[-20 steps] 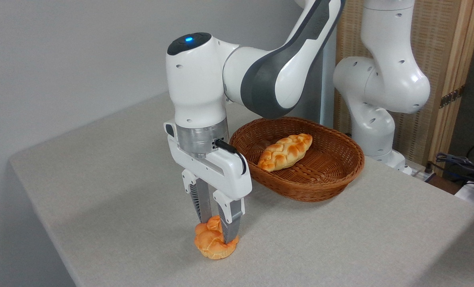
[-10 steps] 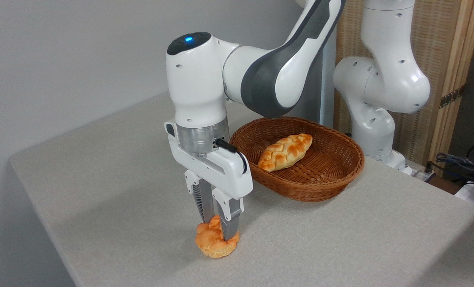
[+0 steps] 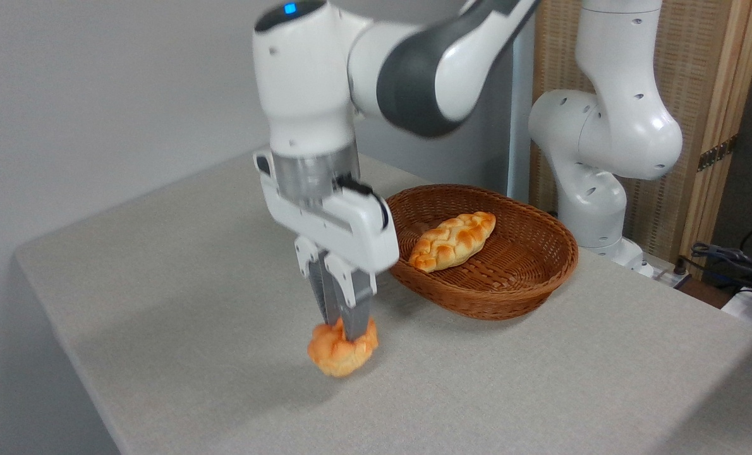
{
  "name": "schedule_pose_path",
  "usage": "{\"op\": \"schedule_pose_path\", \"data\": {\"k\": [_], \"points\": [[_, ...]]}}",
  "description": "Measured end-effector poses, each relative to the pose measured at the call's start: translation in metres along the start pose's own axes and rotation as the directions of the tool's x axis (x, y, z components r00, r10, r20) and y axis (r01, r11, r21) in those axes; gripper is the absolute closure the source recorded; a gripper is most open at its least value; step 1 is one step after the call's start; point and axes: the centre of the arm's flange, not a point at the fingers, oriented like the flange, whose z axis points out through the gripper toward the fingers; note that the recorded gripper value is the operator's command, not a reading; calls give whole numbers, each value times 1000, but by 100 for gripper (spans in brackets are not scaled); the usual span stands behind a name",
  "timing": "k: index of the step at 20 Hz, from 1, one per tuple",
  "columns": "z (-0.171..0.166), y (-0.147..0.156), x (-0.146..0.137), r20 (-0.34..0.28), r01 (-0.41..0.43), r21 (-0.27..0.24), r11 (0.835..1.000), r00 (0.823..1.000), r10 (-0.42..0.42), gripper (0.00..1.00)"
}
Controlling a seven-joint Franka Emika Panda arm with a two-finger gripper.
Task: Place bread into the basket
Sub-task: 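Lift the held roll and carry it over the wicker basket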
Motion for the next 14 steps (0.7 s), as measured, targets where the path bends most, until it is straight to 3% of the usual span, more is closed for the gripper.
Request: {"op": "schedule_pose_path", "data": {"k": [4, 7, 11, 14], "points": [[-70, 25, -23, 3, -59, -33, 998, 998, 59, 77], [-96, 57, -51, 51, -143, -103, 984, 988, 148, 73], [-90, 93, -85, 71, -209, -151, 966, 973, 222, 71], [-61, 111, -103, 140, -278, -173, 945, 943, 303, 70]]}}
